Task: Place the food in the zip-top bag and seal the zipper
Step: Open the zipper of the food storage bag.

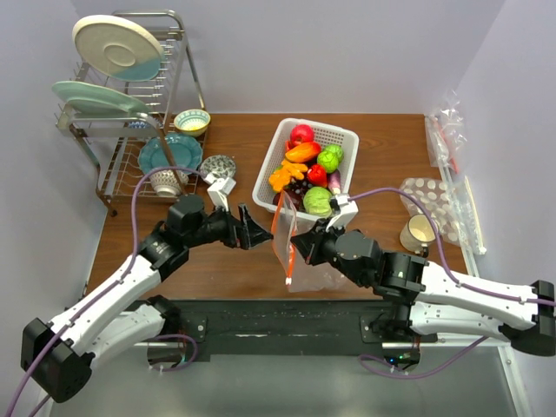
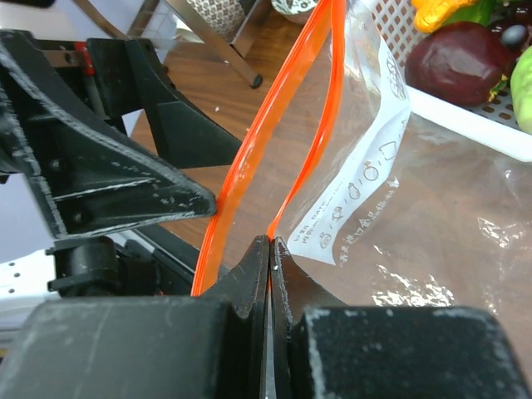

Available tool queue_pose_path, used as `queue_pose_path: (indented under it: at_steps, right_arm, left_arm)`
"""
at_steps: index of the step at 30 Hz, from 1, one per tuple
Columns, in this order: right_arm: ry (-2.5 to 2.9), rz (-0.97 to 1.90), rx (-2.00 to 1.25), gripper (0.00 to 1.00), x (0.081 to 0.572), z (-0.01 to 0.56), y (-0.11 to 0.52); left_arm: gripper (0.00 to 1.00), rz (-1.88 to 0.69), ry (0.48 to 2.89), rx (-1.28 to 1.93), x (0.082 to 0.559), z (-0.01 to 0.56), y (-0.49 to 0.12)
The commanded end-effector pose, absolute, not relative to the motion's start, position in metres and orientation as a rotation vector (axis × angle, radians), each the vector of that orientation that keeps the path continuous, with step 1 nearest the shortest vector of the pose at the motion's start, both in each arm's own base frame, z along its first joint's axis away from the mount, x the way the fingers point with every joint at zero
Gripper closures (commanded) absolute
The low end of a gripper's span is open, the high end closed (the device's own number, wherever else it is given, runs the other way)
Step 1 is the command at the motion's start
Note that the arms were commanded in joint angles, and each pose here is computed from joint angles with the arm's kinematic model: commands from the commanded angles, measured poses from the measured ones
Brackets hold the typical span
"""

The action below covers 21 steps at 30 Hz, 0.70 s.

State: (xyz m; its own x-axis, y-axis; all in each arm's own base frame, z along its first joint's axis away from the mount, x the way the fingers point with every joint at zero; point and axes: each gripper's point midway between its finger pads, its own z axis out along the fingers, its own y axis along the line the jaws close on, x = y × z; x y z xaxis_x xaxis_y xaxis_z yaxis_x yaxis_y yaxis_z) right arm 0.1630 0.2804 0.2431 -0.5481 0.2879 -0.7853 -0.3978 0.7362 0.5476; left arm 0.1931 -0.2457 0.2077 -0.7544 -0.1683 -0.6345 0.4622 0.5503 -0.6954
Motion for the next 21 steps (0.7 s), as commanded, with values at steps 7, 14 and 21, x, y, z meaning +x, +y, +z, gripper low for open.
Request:
queue_pose_path:
  at_steps: [7, 14, 21]
  right_arm:
    - [1.992, 0.815, -0.080, 1.00, 0.168, 0.224, 0.278]
    - [1.989, 0.813, -0.092, 1.00, 0.167, 0.224, 0.279]
    - [1.993, 0.873, -0.187, 1.00, 0.160, 0.226, 0.298]
  left_arm:
    - [0.07, -1.291, 2.055, 0.263, 0.192, 0.220, -0.273]
    - [0.40, -1.207, 2.113, 0.291, 0.190, 0.201, -0.282]
    - [1.00, -0.988, 2.116, 0.278, 0.206, 0.211, -0.261]
